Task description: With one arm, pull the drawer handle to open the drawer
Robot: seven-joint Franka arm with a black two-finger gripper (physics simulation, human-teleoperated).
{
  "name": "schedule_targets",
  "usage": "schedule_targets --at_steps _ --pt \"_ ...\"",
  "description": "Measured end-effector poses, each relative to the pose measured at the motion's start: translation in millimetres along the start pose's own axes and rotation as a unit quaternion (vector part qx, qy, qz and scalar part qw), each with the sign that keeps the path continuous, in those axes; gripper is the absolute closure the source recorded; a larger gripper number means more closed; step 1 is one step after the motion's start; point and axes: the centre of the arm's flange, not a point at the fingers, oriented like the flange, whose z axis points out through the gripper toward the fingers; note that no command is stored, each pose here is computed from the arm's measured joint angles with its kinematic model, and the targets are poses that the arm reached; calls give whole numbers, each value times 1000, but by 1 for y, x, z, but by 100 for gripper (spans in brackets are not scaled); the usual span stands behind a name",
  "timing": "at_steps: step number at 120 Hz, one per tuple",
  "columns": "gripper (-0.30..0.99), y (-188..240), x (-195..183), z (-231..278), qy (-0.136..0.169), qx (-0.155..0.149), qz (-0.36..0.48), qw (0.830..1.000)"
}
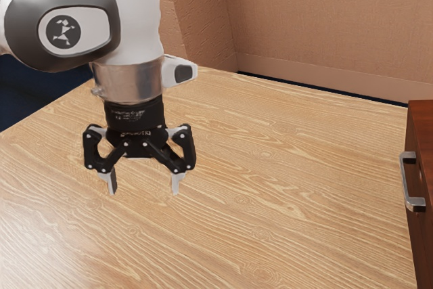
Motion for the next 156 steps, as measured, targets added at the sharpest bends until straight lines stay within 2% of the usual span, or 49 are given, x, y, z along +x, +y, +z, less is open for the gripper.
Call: schedule_targets --at_steps 19,33,40,50,63,81,92,108,130,156 --pt "0 13 -6 -11 27 -41 -83 995" --pt "0 19 -28 -31 36 -60 -117 991" --pt "0 26 -32 -34 42 -59 -135 988" --pt "0 73 -21 -29 46 -50 -149 987" --pt "0 138 -17 -9 56 -60 -137 987" --pt "0 179 13 14 64 -85 -144 984" --pt "0 198 -1 14 75 -106 -126 983" --pt "0 217 -33 11 93 -125 -104 982" --pt "0 218 -27 7 91 -146 -107 979" --pt "0 218 -14 13 88 -152 -106 979"
